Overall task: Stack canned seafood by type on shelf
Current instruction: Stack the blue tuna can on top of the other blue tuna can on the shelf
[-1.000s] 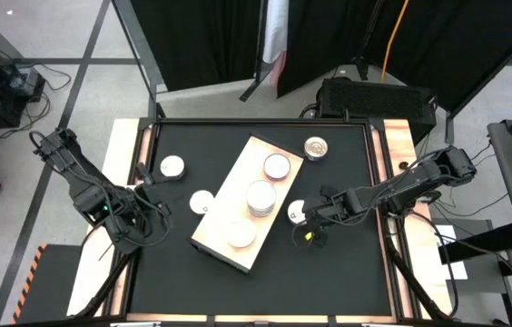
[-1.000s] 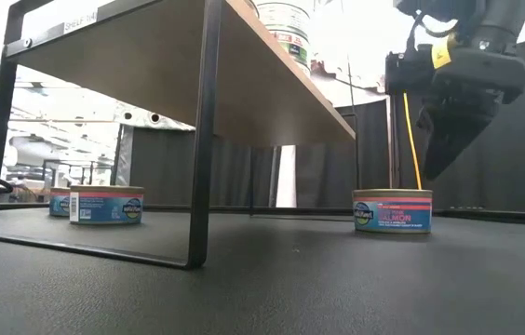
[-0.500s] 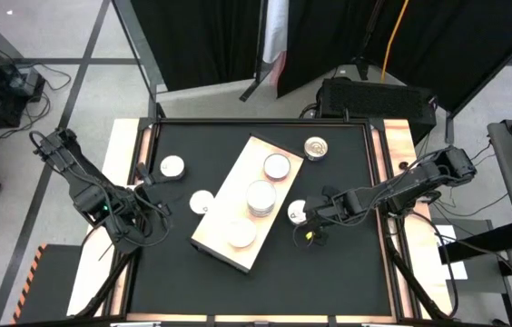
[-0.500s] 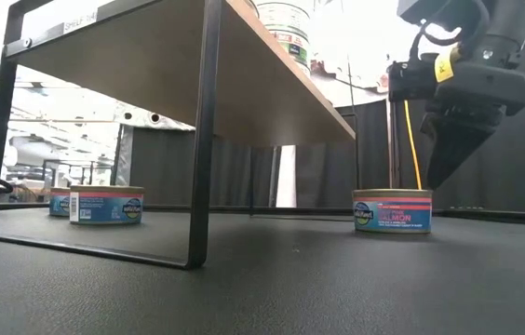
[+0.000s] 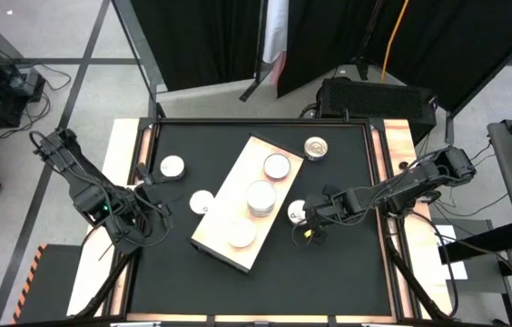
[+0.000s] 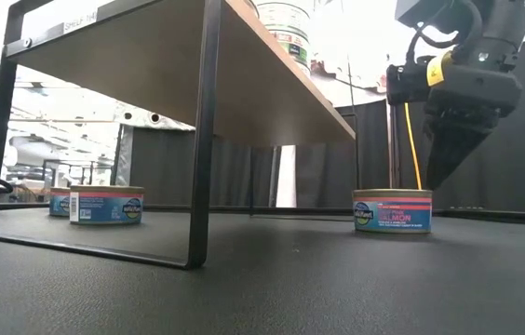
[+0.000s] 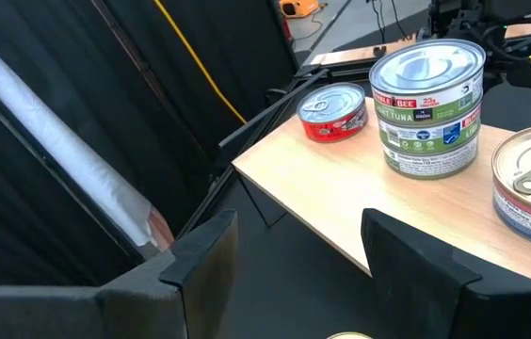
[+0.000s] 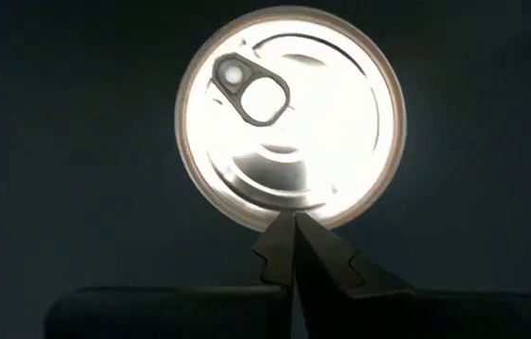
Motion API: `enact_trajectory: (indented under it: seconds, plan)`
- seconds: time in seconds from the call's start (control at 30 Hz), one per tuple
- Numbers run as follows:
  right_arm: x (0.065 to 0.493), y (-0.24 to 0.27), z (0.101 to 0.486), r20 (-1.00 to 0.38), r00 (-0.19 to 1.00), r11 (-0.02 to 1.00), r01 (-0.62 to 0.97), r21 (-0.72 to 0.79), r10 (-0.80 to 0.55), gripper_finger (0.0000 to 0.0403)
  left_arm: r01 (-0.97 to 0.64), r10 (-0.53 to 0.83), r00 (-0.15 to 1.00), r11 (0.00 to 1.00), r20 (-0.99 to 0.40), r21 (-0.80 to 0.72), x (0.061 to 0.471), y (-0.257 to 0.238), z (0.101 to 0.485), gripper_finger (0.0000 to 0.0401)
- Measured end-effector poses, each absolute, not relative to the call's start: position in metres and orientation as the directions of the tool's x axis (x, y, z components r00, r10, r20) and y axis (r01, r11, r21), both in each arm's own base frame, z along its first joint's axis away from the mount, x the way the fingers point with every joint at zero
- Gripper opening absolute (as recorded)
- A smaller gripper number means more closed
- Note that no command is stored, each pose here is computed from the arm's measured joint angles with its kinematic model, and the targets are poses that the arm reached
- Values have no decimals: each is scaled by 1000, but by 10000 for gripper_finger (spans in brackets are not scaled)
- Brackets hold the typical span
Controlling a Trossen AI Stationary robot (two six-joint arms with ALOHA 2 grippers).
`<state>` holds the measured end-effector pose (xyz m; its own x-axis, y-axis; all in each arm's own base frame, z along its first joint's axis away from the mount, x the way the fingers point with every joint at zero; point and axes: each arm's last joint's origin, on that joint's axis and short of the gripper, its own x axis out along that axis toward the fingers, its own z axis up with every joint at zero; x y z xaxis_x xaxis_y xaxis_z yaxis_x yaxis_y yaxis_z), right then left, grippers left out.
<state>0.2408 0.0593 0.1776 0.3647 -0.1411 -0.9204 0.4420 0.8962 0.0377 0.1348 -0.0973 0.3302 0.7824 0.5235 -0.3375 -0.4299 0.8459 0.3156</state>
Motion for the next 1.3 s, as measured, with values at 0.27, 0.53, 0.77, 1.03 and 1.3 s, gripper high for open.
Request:
enact_trajectory:
  seconds: [0.27, 0.53, 0.77, 1.03, 1.3]
  plan:
    - [241, 59, 177, -922, 361, 896, 443, 35, -143, 4, -430, 523, 782, 846, -337, 316, 135, -97, 330, 231]
    - [245, 60, 169, -932, 331, 891, 453, 17, -150, 4, -430, 523, 782, 846, -337, 315, 135, -97, 330, 231]
    - [241, 63, 167, -951, 287, 886, 463, 34, -114, 4, -430, 523, 782, 846, -337, 315, 135, -97, 330, 231]
    - [234, 71, 163, -969, 232, 875, 482, 44, -80, 4, -425, 518, 783, 849, -344, 312, 135, -98, 330, 231]
    - [226, 81, 162, -983, 182, 875, 480, 60, -33, 4, -415, 509, 783, 855, -357, 309, 135, -98, 329, 231]
